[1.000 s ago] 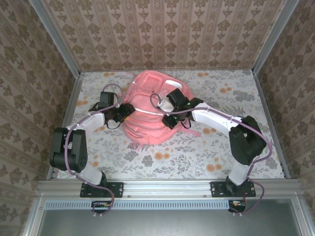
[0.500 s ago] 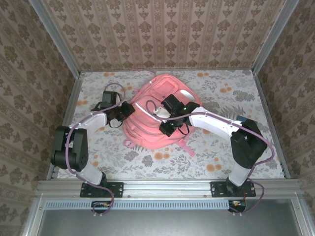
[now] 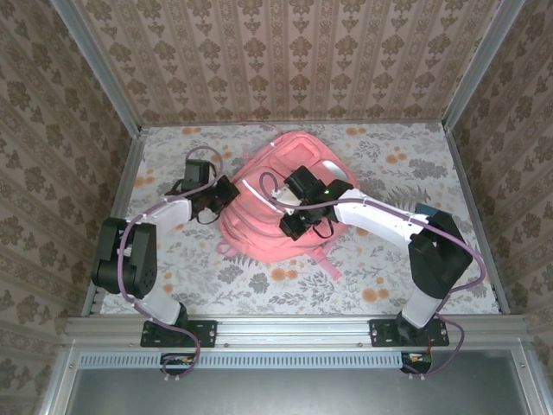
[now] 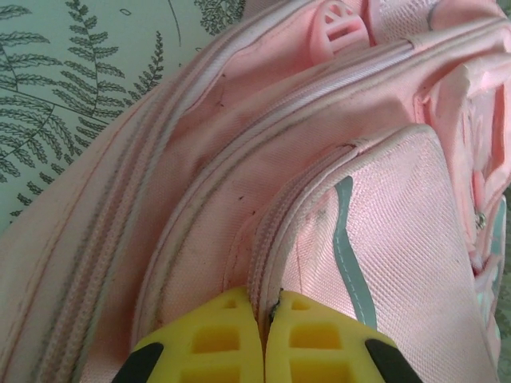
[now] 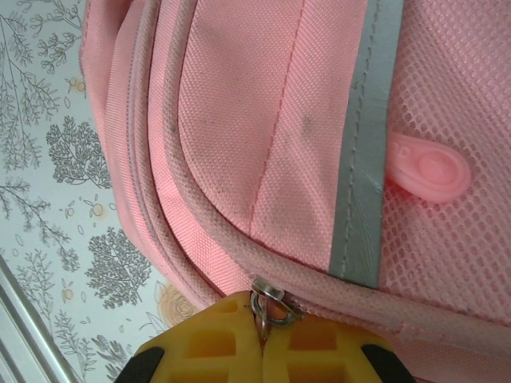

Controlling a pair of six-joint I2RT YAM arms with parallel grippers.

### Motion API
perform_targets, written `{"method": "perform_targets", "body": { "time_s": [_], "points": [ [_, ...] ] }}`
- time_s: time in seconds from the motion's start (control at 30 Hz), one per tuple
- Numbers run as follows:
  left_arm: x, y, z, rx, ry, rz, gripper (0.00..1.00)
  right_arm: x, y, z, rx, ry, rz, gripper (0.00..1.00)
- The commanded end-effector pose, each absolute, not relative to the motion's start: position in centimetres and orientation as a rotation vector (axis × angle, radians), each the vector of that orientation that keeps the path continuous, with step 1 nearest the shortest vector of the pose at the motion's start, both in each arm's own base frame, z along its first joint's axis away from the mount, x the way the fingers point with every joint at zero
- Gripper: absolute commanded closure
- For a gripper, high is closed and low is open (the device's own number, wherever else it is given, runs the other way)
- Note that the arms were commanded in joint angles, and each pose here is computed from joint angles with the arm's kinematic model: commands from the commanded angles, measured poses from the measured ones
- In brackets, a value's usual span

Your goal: Pack the student bag

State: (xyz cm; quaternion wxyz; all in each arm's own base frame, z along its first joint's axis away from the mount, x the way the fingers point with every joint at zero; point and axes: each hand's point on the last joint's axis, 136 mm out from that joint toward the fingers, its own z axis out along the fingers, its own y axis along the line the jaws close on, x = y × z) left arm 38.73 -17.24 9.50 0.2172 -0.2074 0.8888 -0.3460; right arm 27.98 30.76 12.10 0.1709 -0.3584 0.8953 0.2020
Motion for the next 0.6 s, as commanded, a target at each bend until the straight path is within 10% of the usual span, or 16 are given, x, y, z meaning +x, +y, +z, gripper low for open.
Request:
{"method": "perform_targets", "body": {
  "time_s": [0.0,0.37,0.57],
  "points": [
    [39.8,-16.6,10.0,-0.682,2.365,-0.912,1.0,26.2,33.4,13.7,-1.042,2.525,0.732,1.0],
    [40.8,-14.4,10.7,-0.84,2.225,-0.747,1.0,28.3,32.9,13.8,-0.934,2.549,0.537,1.0],
    [41.7,-16.3,10.9,-0.773,2.254,-0.803,1.0,27.3,37.3,16.1,-0.802,2.516,0.873,0.81]
  ]
}}
